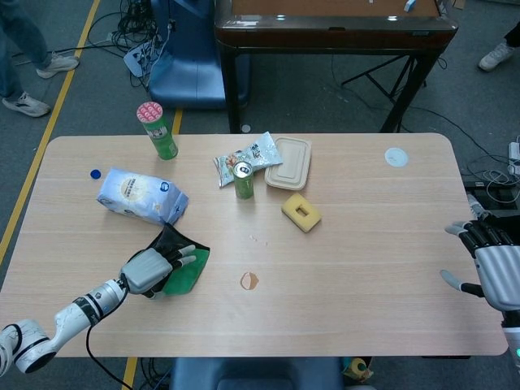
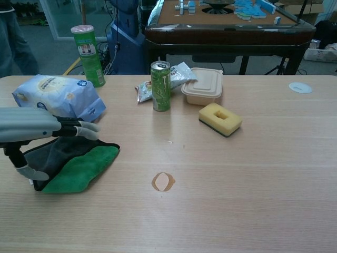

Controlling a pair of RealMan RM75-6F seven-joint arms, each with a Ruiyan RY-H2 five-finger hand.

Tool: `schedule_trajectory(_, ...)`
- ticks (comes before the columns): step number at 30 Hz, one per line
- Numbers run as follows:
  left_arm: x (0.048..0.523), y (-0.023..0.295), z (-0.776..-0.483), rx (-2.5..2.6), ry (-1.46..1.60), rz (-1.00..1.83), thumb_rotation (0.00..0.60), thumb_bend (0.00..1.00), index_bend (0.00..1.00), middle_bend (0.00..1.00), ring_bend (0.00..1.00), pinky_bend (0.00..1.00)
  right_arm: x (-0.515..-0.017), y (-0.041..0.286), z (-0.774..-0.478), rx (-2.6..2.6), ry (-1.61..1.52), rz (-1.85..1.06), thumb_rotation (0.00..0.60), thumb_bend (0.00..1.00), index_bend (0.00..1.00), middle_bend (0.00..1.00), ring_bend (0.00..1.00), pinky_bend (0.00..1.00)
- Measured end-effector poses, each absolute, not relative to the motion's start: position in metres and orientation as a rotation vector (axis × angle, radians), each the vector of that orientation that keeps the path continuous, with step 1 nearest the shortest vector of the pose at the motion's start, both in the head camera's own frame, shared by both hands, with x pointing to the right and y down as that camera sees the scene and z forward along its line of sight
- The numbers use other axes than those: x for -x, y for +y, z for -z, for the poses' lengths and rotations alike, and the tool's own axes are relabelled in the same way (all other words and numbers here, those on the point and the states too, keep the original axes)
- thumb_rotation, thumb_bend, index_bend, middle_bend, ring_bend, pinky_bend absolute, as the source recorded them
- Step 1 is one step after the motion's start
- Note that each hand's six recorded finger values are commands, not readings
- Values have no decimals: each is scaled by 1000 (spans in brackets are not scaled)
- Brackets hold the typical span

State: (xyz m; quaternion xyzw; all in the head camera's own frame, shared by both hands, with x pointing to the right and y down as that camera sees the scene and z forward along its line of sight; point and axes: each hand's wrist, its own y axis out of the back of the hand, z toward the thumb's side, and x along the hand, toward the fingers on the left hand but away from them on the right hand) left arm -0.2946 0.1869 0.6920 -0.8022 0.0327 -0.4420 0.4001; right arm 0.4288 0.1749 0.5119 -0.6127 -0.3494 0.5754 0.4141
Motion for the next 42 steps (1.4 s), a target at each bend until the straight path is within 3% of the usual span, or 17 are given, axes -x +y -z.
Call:
schedule_trajectory(14,303,189,-726,1948,-14,1214,600,182,178,0,1,171,-434,178,-513,1537,-889,-1464,600,224,279,266,188,246)
schedule_trajectory(20,306,192,-733,1984,14,1236,600,182,311,15,115,306,-434,178,-513,1533,-892,-1467,600,225,279,266,188,246)
schedule_trajectory(22,307,193,-737,1993,22,1243,600,181,353,62,167,376,-434,178,-512,1531,-892,-1468,600,225,279,266,188,246)
schedule_trajectory(26,306,191,-738,2009,60,1224,600,182,482,279,354,587,-434,179,-510,1527,-894,-1468,600,224,279,266,188,246)
schedule_trajectory(34,306,186,-738,2026,135,1180,600,182,606,579,596,811,-434,180,-507,1522,-900,-1465,600,224,279,266,188,246)
schedule_trajectory(42,299,176,-721,2065,246,1103,600,182,655,657,666,890,-433,179,-507,1524,-899,-1462,600,224,279,266,188,246)
